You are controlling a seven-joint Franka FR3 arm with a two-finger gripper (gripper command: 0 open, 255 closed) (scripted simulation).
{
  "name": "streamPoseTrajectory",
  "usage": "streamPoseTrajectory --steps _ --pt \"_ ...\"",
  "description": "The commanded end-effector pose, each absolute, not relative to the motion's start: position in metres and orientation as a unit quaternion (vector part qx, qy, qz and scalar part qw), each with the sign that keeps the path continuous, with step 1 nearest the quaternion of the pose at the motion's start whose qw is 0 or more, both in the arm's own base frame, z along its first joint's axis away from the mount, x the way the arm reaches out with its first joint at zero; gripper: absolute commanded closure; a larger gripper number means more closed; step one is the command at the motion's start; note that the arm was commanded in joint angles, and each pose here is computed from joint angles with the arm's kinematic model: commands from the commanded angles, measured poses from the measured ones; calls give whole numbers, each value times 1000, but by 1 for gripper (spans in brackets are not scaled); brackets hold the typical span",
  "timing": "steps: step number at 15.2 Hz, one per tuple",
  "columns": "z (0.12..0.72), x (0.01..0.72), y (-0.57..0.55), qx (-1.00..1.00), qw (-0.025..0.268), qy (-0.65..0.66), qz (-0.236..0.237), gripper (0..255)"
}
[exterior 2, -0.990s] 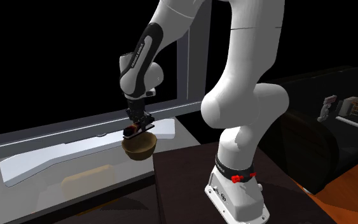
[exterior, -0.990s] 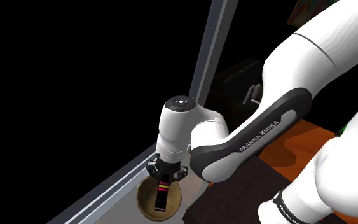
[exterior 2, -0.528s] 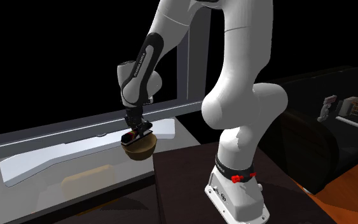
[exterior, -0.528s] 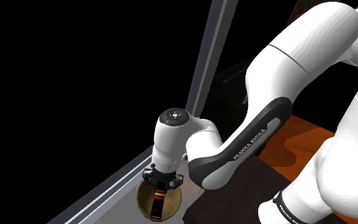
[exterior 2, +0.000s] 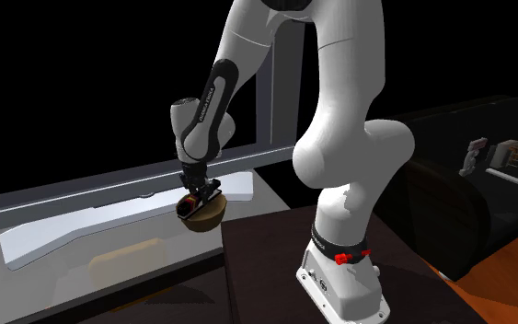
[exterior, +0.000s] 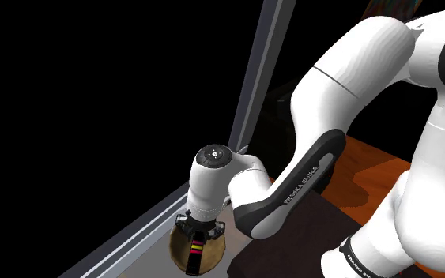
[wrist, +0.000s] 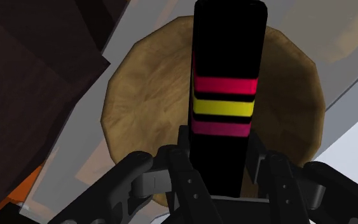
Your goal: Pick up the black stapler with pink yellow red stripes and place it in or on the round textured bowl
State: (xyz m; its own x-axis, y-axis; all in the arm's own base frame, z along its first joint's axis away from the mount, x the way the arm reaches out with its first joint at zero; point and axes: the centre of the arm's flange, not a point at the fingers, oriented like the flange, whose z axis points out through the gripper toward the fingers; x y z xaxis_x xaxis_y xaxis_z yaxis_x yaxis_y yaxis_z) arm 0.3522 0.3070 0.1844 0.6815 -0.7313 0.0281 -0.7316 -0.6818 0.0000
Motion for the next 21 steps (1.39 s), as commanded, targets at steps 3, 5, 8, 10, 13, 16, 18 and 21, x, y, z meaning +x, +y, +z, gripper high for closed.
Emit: streamPoseTrajectory --steps 3,5,8,10,13,16,18,21 --pt "180 351 304 916 9 -400 9 255" --pt "180 350 305 916 9 -400 9 0" --pt "181 350 306 916 9 -400 9 0" --pt "180 351 304 916 9 -400 9 0" --pt "219 350 305 916 9 -400 9 0" --pt "230 350 306 916 9 -400 9 0" --pt "230 350 306 916 9 -400 9 0" --pt "230 350 306 916 9 -400 9 0"
